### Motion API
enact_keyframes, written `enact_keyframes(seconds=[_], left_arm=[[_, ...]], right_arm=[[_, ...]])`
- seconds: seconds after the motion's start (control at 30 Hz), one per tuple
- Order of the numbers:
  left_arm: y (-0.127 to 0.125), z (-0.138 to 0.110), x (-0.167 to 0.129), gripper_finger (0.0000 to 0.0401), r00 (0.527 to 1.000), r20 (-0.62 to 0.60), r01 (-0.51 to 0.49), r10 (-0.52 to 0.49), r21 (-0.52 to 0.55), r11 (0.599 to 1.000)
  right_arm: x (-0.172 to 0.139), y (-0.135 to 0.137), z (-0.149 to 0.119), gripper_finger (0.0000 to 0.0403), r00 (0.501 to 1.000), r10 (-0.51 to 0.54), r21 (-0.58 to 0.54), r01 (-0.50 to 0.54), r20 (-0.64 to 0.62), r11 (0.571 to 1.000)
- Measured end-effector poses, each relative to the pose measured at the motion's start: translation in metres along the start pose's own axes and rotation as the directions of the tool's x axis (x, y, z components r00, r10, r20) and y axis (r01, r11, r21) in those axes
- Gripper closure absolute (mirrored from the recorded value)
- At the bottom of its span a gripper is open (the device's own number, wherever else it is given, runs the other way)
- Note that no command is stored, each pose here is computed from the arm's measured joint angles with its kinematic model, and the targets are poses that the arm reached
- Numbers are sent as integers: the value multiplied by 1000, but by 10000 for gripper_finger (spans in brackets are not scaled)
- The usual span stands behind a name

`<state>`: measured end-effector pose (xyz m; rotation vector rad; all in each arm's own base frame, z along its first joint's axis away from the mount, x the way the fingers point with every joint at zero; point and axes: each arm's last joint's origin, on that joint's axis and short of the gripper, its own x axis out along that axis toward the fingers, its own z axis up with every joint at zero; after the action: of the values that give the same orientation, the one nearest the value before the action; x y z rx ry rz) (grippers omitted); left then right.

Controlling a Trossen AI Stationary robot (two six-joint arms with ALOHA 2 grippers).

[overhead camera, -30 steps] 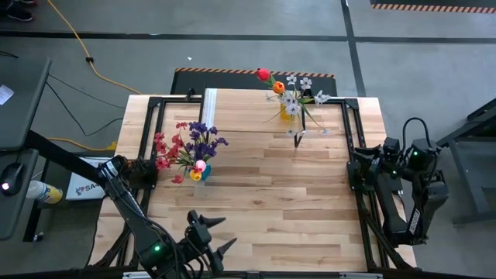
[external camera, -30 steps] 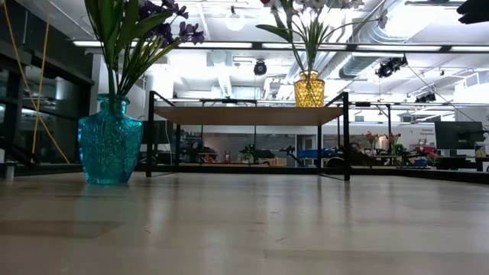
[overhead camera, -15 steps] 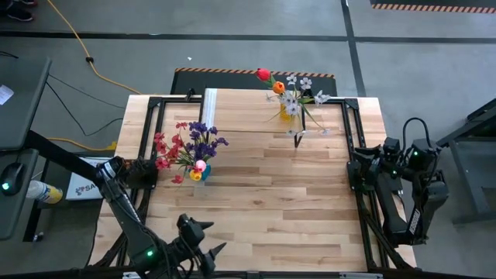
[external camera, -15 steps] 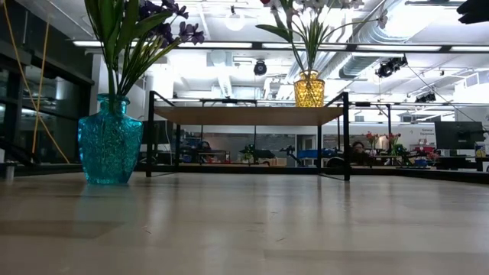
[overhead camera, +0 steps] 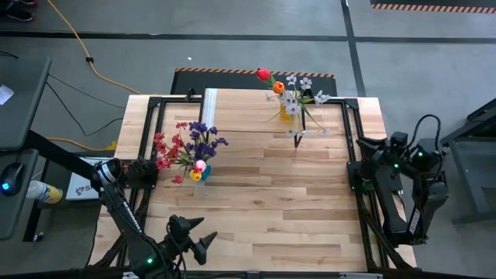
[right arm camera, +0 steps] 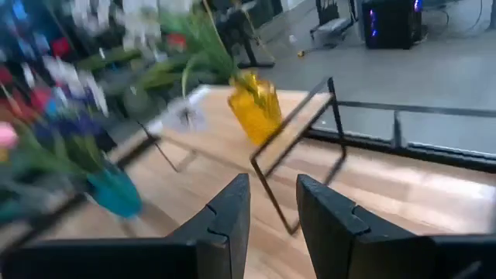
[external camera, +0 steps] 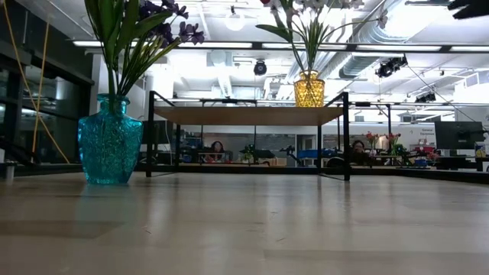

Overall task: Pick and place flowers into a vace then onto a shelf
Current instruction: Put the blue vase on the shelf

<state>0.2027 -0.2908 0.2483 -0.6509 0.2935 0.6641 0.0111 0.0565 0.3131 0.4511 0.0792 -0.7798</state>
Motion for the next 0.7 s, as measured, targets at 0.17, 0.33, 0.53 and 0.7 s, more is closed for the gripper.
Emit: enact_keyframes(seconds=[0.17,0.33,0.53,0.7], left_arm=[[9,-5,5,11,999,-12,-34,34,22,999],[23,-5,8,11,996,22,-90,90,15,996],[36,-1,20,11,981,50,-188,187,12,982],[40,9,35,11,953,61,-299,297,36,953]], right_arm=[[-1,9,6,304,966,260,-52,-259,6,964],[-5,18,6,304,840,539,-107,-542,-63,833],[-6,21,11,304,815,577,-82,-580,-53,811],[-10,27,23,304,778,627,-147,-624,-32,767]])
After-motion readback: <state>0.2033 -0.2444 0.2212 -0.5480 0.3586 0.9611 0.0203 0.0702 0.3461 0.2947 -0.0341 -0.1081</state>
